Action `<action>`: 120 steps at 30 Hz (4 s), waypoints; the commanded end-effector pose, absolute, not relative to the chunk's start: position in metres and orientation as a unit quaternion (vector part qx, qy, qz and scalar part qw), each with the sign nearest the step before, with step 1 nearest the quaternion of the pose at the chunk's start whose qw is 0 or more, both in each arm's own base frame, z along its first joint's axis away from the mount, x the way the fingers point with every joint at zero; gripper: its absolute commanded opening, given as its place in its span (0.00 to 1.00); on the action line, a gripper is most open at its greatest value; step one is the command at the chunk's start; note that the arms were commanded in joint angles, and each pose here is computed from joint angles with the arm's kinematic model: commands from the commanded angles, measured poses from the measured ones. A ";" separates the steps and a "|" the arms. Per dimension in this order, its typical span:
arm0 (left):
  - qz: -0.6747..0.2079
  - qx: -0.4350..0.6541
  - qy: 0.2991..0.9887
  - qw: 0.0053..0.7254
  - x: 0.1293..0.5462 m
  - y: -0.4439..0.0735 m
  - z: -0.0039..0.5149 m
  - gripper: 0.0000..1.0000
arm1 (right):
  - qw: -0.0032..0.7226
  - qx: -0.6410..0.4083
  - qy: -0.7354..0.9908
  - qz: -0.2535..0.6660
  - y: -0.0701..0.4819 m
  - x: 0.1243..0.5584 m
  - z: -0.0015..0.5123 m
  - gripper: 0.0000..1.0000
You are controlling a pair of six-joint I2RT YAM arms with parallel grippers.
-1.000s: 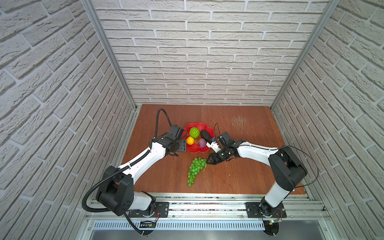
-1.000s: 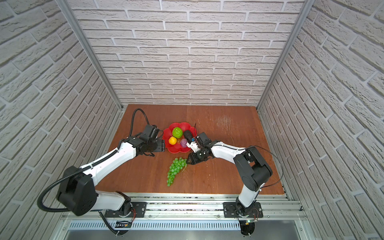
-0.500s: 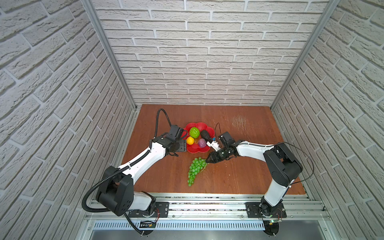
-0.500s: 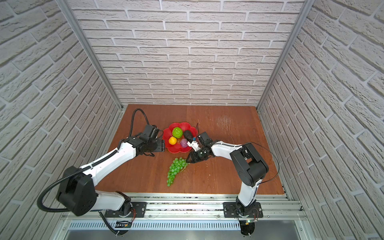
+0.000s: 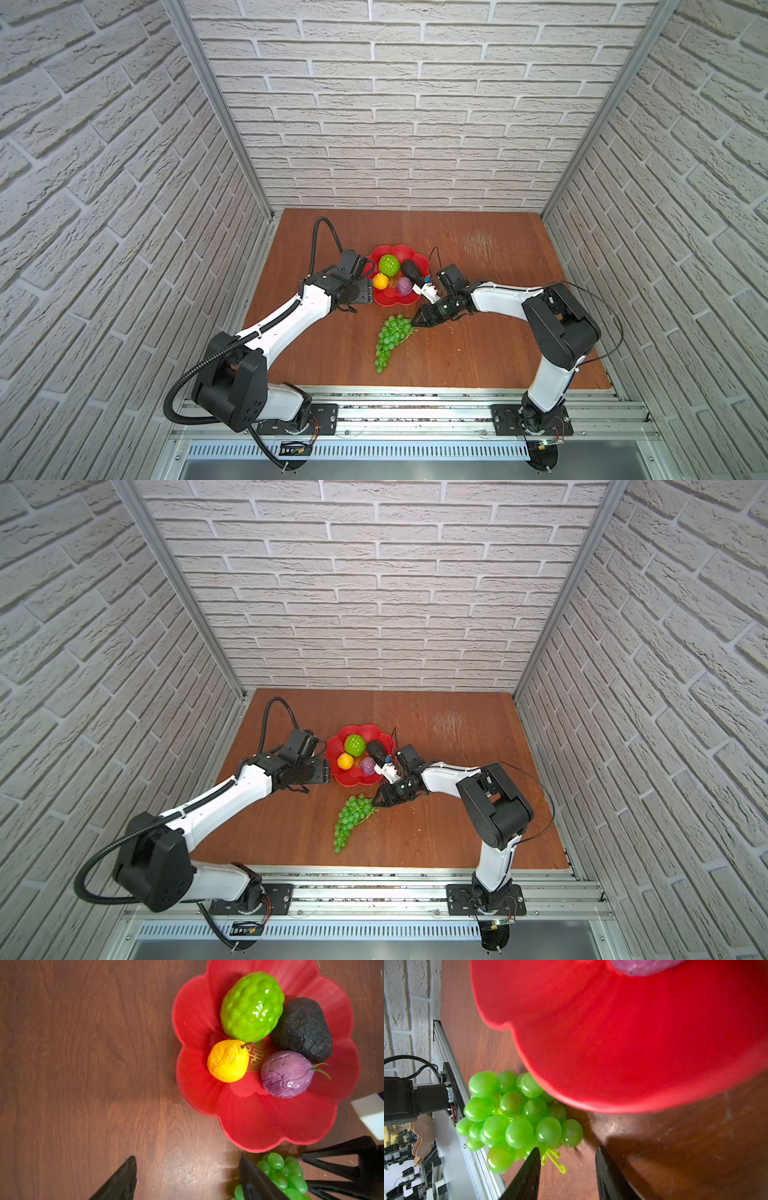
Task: Place and organize the fake fruits in the fruit bowl
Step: 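Lower the right gripper onto the grape stem and align around it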
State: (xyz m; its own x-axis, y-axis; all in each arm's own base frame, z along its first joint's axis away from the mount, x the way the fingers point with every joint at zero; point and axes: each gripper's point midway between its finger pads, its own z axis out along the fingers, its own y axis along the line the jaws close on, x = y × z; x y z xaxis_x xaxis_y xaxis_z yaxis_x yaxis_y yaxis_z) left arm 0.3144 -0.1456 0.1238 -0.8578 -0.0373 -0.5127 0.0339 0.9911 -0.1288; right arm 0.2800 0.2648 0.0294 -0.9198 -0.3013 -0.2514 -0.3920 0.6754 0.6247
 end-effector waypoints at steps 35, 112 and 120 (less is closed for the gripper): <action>-0.075 -0.004 0.956 0.282 0.319 -0.150 0.132 0.77 | 0.078 -0.204 0.905 0.365 0.258 0.264 0.031 0.49; -0.064 -0.001 0.957 0.283 0.317 -0.147 0.132 0.77 | 0.040 -0.045 0.880 0.472 0.284 0.264 0.010 0.21; -0.065 0.000 0.957 0.283 0.318 -0.148 0.132 0.77 | 0.042 -0.045 0.879 0.472 0.283 0.262 0.016 0.14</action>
